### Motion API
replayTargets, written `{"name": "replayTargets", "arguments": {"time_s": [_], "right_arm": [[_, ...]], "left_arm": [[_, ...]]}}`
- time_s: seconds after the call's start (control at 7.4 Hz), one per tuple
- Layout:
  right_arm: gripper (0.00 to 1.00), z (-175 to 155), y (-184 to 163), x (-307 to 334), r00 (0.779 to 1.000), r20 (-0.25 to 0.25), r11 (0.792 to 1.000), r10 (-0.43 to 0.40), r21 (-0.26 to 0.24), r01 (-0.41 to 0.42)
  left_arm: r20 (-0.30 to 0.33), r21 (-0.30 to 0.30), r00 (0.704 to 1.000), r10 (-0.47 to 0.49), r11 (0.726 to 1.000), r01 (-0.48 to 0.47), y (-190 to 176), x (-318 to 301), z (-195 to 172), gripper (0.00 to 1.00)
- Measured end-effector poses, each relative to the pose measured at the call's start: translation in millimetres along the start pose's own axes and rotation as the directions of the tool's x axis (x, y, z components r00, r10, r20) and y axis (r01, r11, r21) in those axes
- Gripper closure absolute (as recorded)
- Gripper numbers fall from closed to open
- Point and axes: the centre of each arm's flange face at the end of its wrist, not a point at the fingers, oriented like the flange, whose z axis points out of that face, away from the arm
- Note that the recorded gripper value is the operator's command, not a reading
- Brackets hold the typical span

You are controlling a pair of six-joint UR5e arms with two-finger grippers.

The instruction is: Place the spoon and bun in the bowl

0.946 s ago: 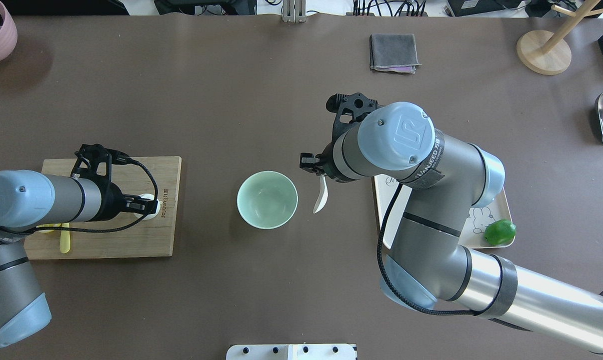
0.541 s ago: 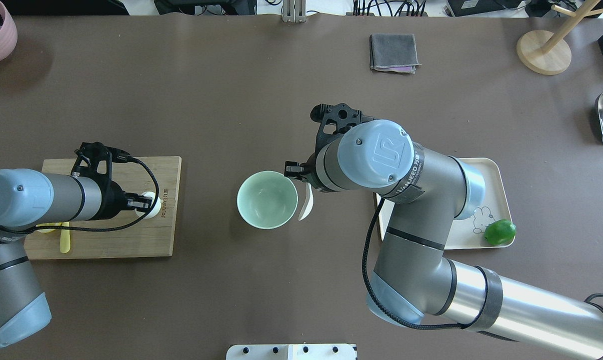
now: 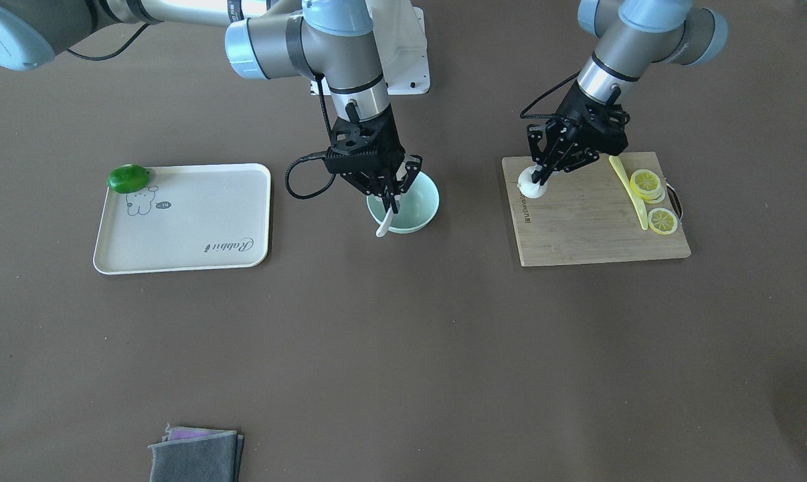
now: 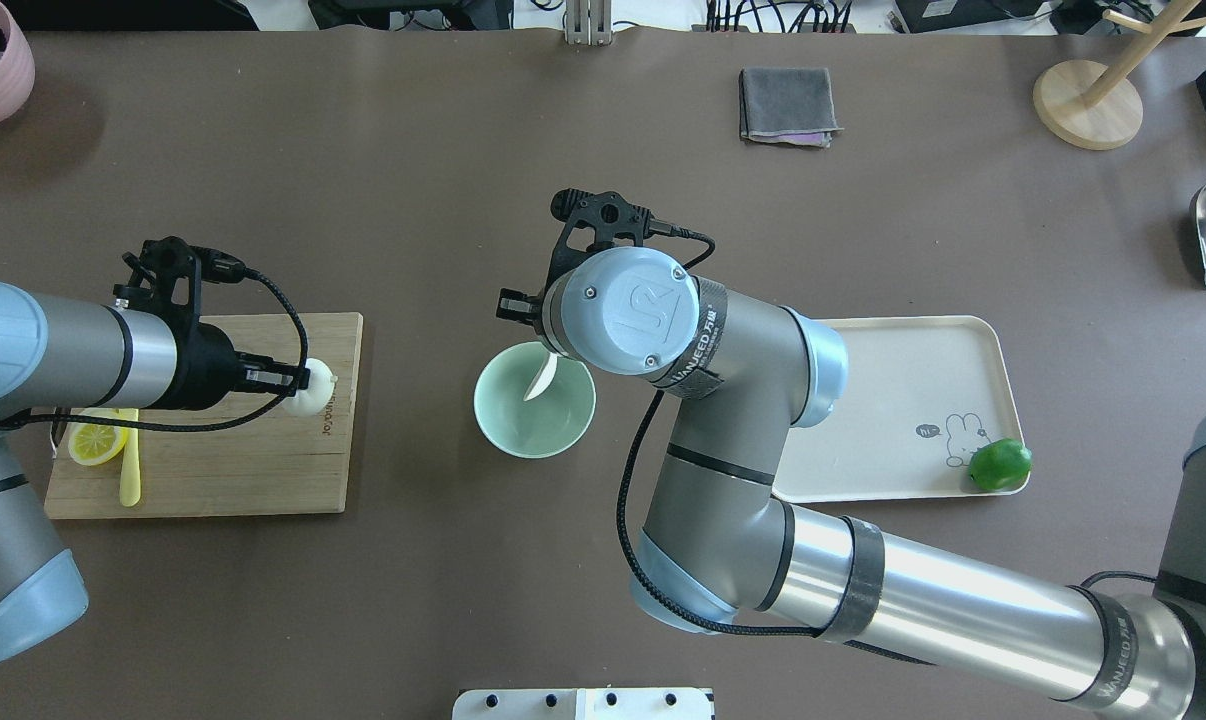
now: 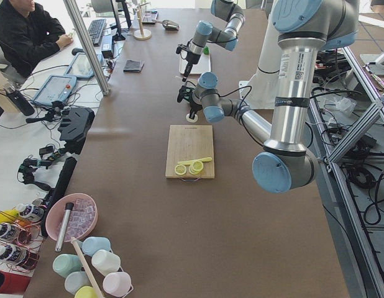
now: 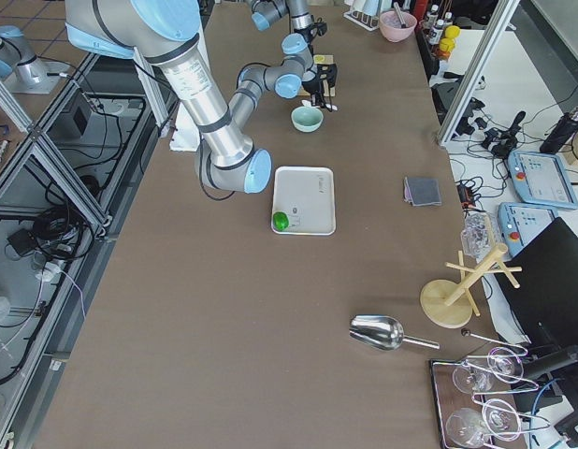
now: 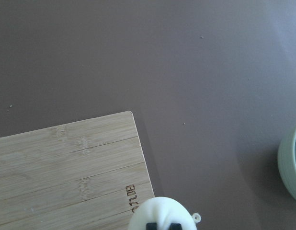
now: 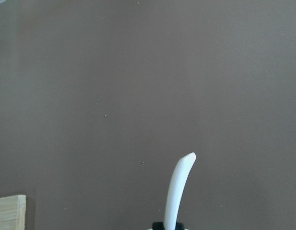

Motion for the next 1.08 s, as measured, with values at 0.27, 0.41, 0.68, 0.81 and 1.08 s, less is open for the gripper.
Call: {"name": "replayTargets", "arguments": {"time_s": [0.27, 0.41, 0.68, 0.81, 1.08], "right_arm": [[0.57, 18.0, 4.1, -2.0, 1.0, -0.005, 1.0, 0.004, 0.009, -0.004], [0.01, 21.8, 9.2, -3.3, 1.0, -0.006, 1.0, 0.003, 0.004, -0.003], [0.0, 21.6, 14.6, -6.2, 1.0, -0.001, 1.0, 0.005, -0.004, -0.005], [0.0, 17.1, 12.4, -7.6, 1.0, 0.005, 1.0, 0.007, -0.013, -0.007], [0.0, -9.2, -32.2, 2.9, 1.0, -0.004, 0.997, 0.029, -0.078, -0.029]], "left_arm": [[-0.006, 0.001, 1.0, -0.005, 1.0, 0.005, -3.6, -1.1, -3.6, 1.0], [-0.01, 0.001, 1.0, -0.009, 1.0, 0.009, -6.8, -2.0, -5.7, 1.0], [-0.026, 0.006, 1.0, -0.013, 1.0, 0.013, -17.6, 5.4, -5.8, 1.0], [-0.04, 0.011, 0.999, -0.024, 1.0, 0.024, -23.9, 14.5, -3.8, 1.0], [-0.087, 0.021, 0.991, -0.101, 0.994, 0.104, -45.5, 50.1, 6.1, 1.0]]}}
